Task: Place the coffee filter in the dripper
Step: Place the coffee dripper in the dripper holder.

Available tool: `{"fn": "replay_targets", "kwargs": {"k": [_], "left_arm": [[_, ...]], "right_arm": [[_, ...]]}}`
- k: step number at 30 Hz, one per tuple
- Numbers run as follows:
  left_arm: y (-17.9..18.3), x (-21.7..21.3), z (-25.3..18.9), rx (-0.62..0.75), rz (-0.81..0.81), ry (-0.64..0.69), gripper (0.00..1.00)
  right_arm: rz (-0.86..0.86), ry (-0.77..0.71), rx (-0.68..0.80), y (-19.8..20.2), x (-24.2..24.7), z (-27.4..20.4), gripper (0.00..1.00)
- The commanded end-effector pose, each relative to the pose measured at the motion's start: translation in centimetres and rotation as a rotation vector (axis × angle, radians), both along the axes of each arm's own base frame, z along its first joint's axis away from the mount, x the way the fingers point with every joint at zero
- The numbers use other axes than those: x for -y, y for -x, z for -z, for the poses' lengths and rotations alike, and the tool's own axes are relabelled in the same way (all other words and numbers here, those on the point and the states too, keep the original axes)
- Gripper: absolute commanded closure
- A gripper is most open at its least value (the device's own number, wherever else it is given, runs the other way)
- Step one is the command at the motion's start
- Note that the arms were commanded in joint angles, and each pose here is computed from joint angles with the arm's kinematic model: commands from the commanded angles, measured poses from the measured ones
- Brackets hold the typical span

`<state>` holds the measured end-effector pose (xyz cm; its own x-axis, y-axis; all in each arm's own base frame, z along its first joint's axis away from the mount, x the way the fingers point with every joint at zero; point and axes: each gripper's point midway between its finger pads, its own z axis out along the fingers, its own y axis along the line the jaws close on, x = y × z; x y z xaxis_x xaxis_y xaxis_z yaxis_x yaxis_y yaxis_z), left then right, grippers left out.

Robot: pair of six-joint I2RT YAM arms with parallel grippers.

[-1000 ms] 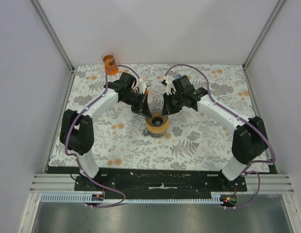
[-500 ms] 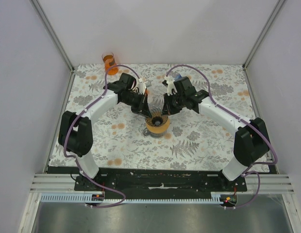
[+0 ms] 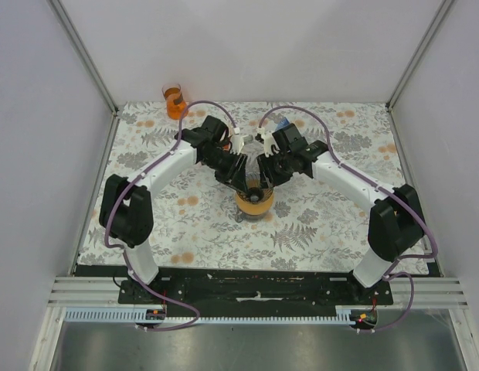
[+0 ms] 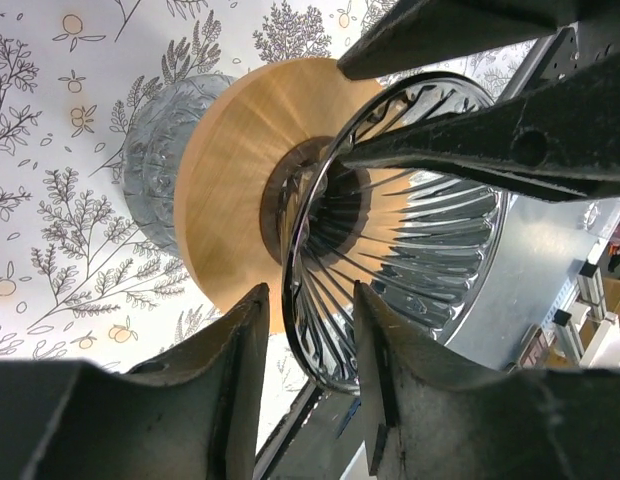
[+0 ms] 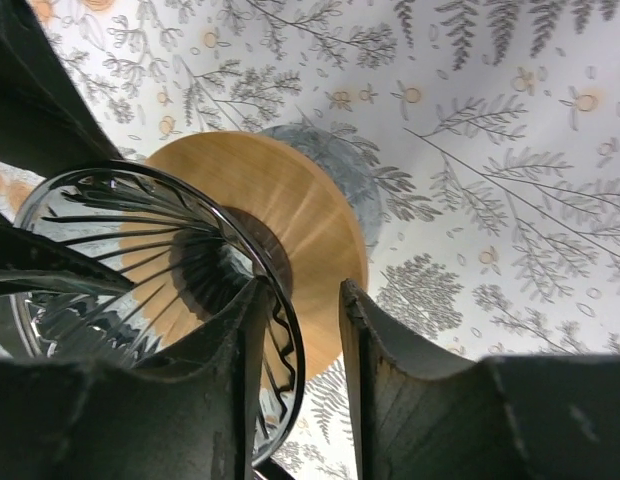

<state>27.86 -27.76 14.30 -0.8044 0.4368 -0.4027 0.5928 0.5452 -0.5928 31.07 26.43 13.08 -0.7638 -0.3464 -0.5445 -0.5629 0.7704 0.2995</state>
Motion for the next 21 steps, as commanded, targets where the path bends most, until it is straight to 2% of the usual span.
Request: {"fn": "replay_targets", "kwargs": {"k": [1, 7, 11, 17, 19, 21], "left_arm": [[-0.6, -0.4, -3.1, 0.097, 0.024, 0.015, 0.52], [-1.2, -0.3, -5.0, 0.152, 0.027, 0.03, 0.41], [-2.4, -0.7, -7.6, 0.217, 0.018, 0.044, 0.38], [-7.5, -5.3, -12.3, 0.29, -0.155, 0.108, 0.33], [-9.8, -7.5, -12.6, 0.329, -0.22, 0.095, 0.29], [-12.6, -9.9, -12.3, 0.405, -0.276, 0.018, 0.28]], "right_arm": [[-0.003, 0.027, 0.039, -0.6, 0.8, -2.3, 0.57], [-0.015, 0.013, 0.068, -0.4, 0.9, -4.3, 0.46], [-0.025, -0.006, 0.121, -0.5, 1.0, -6.7, 0.39], [-0.018, -0.03, 0.223, -0.9, 2.1, -11.1, 0.33], [-0.003, -0.031, 0.247, -1.4, 2.7, -11.8, 0.32], [0.007, -0.024, 0.259, -1.8, 3.3, -12.0, 0.32]]}}
